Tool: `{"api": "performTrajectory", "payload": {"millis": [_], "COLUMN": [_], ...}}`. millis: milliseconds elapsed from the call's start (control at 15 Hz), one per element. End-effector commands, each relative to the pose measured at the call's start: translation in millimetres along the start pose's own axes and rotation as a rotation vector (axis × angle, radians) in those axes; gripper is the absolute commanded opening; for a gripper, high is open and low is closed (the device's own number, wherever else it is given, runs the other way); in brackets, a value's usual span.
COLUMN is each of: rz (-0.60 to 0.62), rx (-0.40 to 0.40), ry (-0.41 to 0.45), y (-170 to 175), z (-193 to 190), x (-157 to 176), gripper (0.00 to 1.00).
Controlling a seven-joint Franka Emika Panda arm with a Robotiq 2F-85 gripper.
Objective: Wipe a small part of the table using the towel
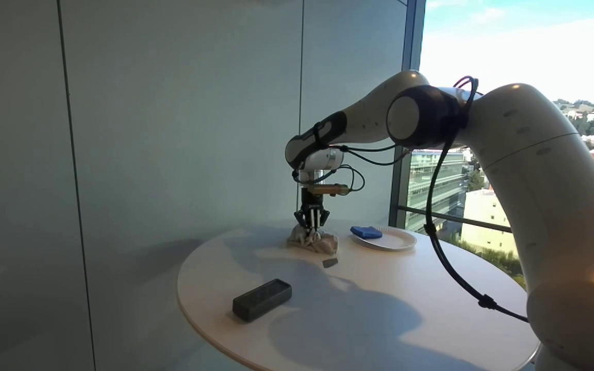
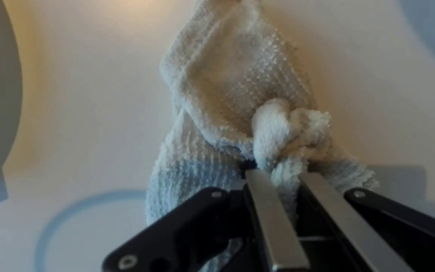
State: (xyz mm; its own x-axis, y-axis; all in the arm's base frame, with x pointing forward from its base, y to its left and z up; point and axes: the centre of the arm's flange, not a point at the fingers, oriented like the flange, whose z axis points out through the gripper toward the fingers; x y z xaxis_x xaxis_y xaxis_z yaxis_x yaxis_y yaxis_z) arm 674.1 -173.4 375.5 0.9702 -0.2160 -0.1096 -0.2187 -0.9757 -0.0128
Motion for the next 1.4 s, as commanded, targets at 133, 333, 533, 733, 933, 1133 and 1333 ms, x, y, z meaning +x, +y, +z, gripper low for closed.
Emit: {"api": "performTrajectory", "payload": {"millis": [133, 333, 533, 733, 933, 1133, 1333], "rz": [0.071, 0.168, 0.289, 0.402, 0.495, 0.6, 0.713], "rx": [-0.017, 0.021, 0.047, 0.044, 0.045, 0.071, 0.097], "ry": [-0.006, -0.05, -0.127, -0.185, -0.259, -0.327, -0.333], "y": [-48, -63, -77, -91, -103, -106, -73], "z": [50, 50, 57, 63, 72, 95, 106], "x": [-51, -78, -110, -145, -180, -207, -192], "gripper": [0.07, 0.07, 0.07, 0.07, 0.07, 0.07, 0.07]}}
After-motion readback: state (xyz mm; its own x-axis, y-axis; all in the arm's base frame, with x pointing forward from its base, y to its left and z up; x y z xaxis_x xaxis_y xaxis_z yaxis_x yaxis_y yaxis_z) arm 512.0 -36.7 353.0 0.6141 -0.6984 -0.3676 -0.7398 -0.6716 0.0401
